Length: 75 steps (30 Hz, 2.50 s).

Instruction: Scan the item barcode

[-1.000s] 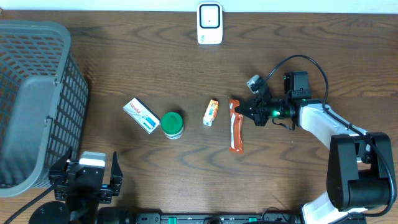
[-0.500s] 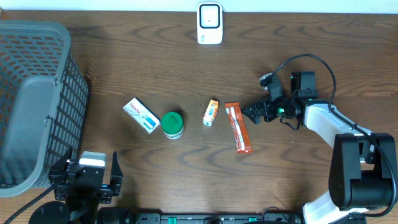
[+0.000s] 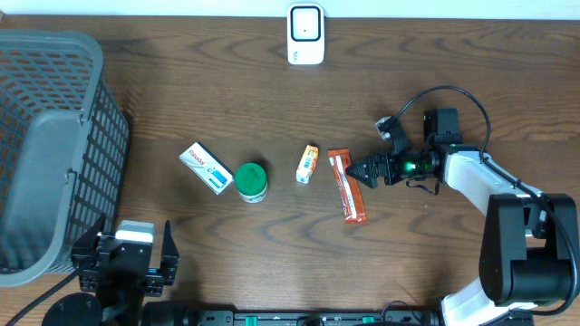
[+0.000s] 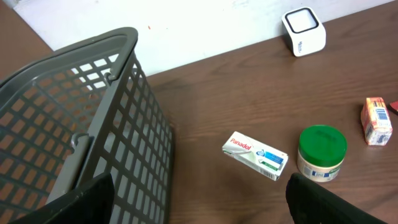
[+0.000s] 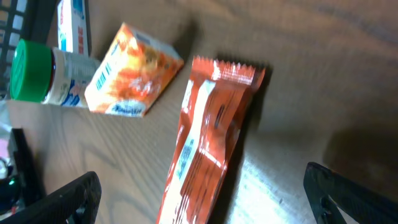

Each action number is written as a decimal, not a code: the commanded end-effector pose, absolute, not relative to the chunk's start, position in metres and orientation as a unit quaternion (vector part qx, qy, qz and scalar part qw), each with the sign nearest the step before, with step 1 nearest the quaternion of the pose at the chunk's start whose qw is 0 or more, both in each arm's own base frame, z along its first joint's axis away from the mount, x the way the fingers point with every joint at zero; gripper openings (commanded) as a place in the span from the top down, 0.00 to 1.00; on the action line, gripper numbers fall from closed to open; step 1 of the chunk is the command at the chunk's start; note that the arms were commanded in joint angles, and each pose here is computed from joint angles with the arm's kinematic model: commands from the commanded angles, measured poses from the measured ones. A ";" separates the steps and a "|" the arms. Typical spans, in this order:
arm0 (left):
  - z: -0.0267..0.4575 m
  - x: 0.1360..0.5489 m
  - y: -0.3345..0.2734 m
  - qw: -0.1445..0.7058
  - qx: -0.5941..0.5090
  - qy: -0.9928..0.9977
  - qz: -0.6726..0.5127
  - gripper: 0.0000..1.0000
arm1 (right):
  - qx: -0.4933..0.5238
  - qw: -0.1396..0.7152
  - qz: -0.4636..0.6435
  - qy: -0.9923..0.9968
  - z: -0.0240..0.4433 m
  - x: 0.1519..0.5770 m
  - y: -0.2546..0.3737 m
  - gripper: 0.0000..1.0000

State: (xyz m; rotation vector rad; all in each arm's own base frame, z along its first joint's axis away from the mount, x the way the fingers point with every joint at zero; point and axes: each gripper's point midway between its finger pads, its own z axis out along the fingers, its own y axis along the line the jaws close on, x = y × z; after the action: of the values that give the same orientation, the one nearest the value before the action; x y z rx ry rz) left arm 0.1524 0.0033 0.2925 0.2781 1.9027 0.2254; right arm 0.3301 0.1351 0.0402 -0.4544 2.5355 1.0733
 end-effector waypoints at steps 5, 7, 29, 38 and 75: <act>0.292 0.153 0.003 0.565 0.114 0.812 0.092 0.14 | -0.142 0.077 0.392 0.905 -0.002 0.297 0.143 0.03; 0.292 0.153 0.003 0.566 0.114 0.812 0.092 0.14 | -0.135 0.057 0.395 0.907 -0.014 0.292 0.147 0.04; 0.292 0.153 0.003 0.566 0.114 0.812 0.092 0.14 | -0.081 -0.039 0.316 0.944 -0.062 0.267 0.129 0.99; 0.292 0.153 0.003 0.566 0.114 0.812 0.092 0.14 | -0.107 0.015 0.437 0.893 0.009 0.293 0.164 0.99; 0.292 0.153 0.003 0.565 0.114 0.812 0.091 0.14 | -0.064 0.254 0.480 0.837 0.249 0.286 0.165 0.99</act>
State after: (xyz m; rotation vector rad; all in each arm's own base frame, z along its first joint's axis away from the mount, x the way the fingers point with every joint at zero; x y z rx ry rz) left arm 0.1524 0.0033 0.2925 0.2781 1.9027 0.2254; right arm 0.2888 0.1602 0.2347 -0.1502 2.3115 1.2605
